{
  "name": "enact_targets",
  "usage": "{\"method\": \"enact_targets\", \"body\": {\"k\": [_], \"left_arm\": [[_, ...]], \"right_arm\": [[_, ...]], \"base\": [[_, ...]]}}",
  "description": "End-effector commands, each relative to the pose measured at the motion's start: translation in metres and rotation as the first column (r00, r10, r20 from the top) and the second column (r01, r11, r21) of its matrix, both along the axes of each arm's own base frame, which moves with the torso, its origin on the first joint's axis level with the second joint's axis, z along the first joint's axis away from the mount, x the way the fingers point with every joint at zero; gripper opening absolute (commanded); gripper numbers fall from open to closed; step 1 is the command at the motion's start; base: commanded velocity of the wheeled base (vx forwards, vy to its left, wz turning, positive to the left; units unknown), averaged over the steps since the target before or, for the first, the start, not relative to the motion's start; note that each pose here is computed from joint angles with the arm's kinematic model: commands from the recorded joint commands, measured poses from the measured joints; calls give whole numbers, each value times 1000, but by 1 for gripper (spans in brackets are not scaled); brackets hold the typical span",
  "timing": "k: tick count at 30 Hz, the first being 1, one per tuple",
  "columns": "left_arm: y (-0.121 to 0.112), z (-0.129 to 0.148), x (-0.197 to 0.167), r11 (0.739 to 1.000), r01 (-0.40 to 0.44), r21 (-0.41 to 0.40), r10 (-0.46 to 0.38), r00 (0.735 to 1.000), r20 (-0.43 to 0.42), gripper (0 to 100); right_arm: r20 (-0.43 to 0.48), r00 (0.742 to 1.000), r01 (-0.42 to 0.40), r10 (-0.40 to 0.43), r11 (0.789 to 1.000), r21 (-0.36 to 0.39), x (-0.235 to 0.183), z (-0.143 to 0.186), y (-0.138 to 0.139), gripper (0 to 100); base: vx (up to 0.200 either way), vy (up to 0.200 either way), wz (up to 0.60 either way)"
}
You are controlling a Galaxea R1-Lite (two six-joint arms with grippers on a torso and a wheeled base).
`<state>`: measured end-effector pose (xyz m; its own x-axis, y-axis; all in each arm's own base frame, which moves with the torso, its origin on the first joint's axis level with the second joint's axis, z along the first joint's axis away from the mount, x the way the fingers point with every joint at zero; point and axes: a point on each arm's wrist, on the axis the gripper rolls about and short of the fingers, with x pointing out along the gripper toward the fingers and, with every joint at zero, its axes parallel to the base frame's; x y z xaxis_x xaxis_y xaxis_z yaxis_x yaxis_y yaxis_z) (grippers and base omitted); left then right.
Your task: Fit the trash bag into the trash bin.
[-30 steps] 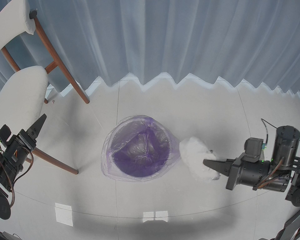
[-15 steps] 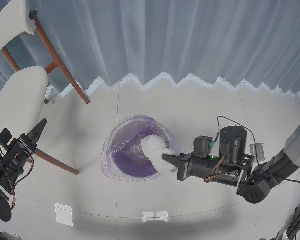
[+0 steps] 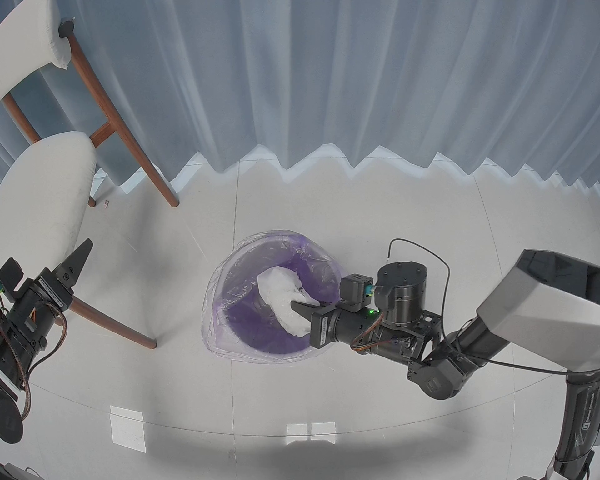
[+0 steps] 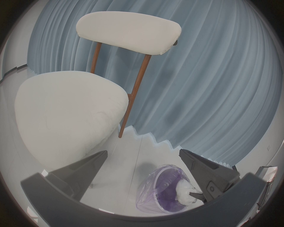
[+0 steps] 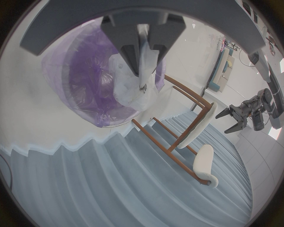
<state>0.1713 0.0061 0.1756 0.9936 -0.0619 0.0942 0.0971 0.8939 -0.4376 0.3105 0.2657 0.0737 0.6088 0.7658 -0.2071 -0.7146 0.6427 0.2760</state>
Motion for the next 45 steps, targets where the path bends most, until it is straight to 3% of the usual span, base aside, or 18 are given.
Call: {"method": "enact_targets", "body": {"k": [1,13,14,19,23,30,32,40,45], "left_arm": [[0,0,0,1000,-2,-1,2,1000,-1,100],[3,-1,-2,1000,-17,1,17,1000,-3,100],[3,-1,-2,1000,-16,1,16,1000,-1,100],[2,4,-3,1000,-11,4,11,1000,22,100],[2,5,-4,1000,-8,5,8,999,31,100],[-1,9,-8,1000,25,11,-25,998,63,100],[-2,11,-13,998,50,29,-52,996,79,100],[-4,12,-18,995,56,80,-64,993,97,100],[-9,15,-28,993,85,81,-95,988,124,100]], "right_arm": [[-18,1000,13,-13,1000,-14,19,-28,11,0],[-9,999,41,-41,999,-14,31,-36,15,0],[-7,999,43,-43,999,-13,31,-36,15,100],[18,997,79,-79,997,11,32,-25,16,100],[68,991,111,-116,992,64,26,13,8,100],[118,972,188,-203,974,130,13,70,-40,100],[138,958,231,-250,963,142,4,88,-67,100],[184,877,413,-445,891,187,-40,128,-157,100],[201,808,518,-554,830,205,-91,140,-207,100]], "base": [[0,0,0],[0,0,0],[0,0,0],[0,0,0],[0,0,0],[0,0,0],[0,0,0],[0,0,0],[0,0,0]]}}
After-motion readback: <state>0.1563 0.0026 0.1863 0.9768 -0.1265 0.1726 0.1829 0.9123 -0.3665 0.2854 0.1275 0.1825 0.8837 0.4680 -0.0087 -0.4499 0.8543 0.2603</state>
